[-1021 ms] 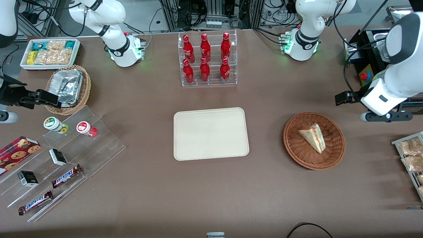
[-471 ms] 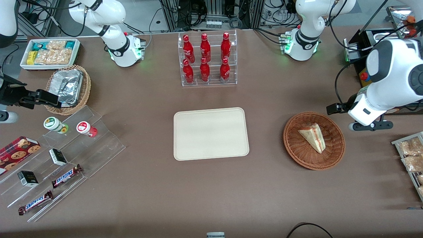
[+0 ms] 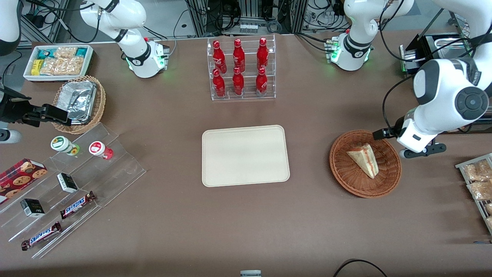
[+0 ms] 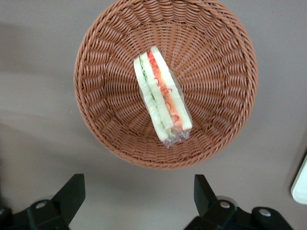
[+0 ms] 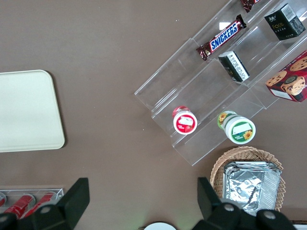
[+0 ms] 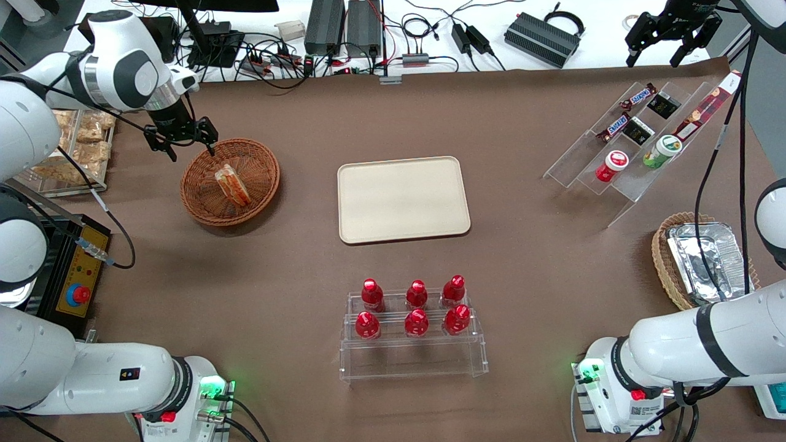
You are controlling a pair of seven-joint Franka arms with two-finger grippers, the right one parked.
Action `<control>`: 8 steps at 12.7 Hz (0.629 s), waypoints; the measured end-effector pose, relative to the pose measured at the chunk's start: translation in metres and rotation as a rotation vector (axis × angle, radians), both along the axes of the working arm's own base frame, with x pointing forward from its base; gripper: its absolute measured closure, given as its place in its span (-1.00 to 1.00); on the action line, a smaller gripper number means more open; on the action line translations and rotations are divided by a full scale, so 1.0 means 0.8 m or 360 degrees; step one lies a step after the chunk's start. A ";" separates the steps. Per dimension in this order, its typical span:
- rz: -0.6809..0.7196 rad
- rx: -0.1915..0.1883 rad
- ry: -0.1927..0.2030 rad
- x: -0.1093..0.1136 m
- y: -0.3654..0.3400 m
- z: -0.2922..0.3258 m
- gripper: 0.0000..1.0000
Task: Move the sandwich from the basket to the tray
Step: 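Lower the left gripper onto the wrapped sandwich and close on it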
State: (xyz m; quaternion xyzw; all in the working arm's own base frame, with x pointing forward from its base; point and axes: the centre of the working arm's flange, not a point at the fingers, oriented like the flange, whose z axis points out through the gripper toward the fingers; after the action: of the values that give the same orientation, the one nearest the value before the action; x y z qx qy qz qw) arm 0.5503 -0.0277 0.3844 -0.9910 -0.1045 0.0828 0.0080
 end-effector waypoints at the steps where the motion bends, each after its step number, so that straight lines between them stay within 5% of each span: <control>1: 0.0057 0.0000 -0.0025 -0.002 0.000 -0.011 -1.00; 5: 0.0450 0.0031 -0.0121 -0.016 -0.001 -0.056 -1.00; 8: 0.0625 0.0055 -0.0112 -0.020 -0.005 -0.074 -1.00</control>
State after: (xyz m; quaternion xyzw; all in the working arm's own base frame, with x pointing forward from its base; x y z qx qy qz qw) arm 0.5343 -0.0314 0.3254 -0.9536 -0.2973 0.0463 0.0051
